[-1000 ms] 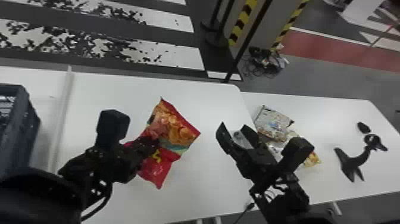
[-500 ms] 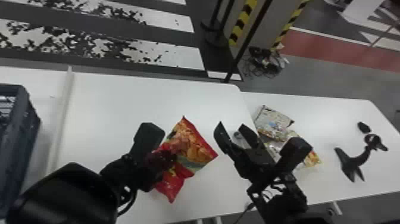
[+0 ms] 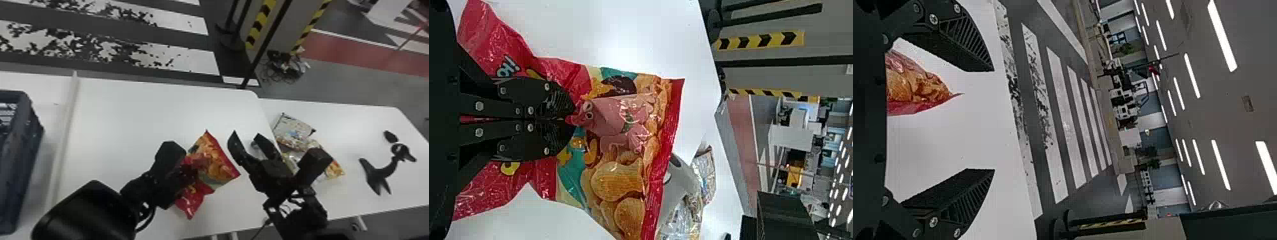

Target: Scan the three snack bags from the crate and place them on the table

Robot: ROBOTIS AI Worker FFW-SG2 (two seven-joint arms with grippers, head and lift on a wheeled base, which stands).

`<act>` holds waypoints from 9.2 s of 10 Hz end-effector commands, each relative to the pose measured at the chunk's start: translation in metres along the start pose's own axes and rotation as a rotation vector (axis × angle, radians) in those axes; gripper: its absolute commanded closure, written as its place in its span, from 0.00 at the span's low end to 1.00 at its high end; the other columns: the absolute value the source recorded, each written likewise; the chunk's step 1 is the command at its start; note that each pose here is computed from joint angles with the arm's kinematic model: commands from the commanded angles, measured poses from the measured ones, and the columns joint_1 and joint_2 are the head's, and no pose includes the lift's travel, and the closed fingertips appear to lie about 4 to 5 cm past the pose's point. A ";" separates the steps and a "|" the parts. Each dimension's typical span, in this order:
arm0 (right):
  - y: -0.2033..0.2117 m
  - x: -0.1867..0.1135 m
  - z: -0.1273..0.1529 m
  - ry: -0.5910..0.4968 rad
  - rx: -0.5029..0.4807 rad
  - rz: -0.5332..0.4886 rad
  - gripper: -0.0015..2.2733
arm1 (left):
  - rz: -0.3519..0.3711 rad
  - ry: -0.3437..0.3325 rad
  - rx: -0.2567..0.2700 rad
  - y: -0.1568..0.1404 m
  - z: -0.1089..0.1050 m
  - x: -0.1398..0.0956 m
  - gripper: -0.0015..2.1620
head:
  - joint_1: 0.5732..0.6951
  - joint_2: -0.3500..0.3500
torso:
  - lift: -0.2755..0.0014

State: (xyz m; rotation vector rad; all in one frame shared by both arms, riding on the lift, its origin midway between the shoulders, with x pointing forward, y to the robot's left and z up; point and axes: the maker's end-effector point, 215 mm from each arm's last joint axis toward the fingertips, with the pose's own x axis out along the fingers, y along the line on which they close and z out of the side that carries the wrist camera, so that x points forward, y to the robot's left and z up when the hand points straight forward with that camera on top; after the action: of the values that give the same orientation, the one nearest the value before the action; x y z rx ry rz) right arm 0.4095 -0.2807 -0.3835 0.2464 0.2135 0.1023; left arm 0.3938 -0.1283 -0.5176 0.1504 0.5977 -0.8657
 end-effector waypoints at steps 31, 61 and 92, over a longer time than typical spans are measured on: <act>0.104 -0.020 -0.124 0.314 -0.388 0.196 0.08 | 0.619 -0.502 -0.221 0.215 0.041 -0.300 0.01 | 1.00 0.53 | 0.77; 0.089 -0.015 0.033 0.010 0.222 0.196 0.99 | 0.549 -0.503 -0.191 0.183 0.044 -0.295 0.01 | 1.00 0.48 | 0.77; 0.024 -0.034 -0.041 0.301 0.185 0.070 0.04 | 0.522 -0.528 -0.139 0.161 0.070 -0.268 0.01 | 1.00 0.23 | 0.77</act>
State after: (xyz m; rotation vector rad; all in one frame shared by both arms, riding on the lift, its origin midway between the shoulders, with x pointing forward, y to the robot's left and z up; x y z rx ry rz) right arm 0.3628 -0.2523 -0.4044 0.4597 0.5058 0.1857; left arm 0.4120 0.1319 -0.3302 -0.0504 0.1053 -0.3266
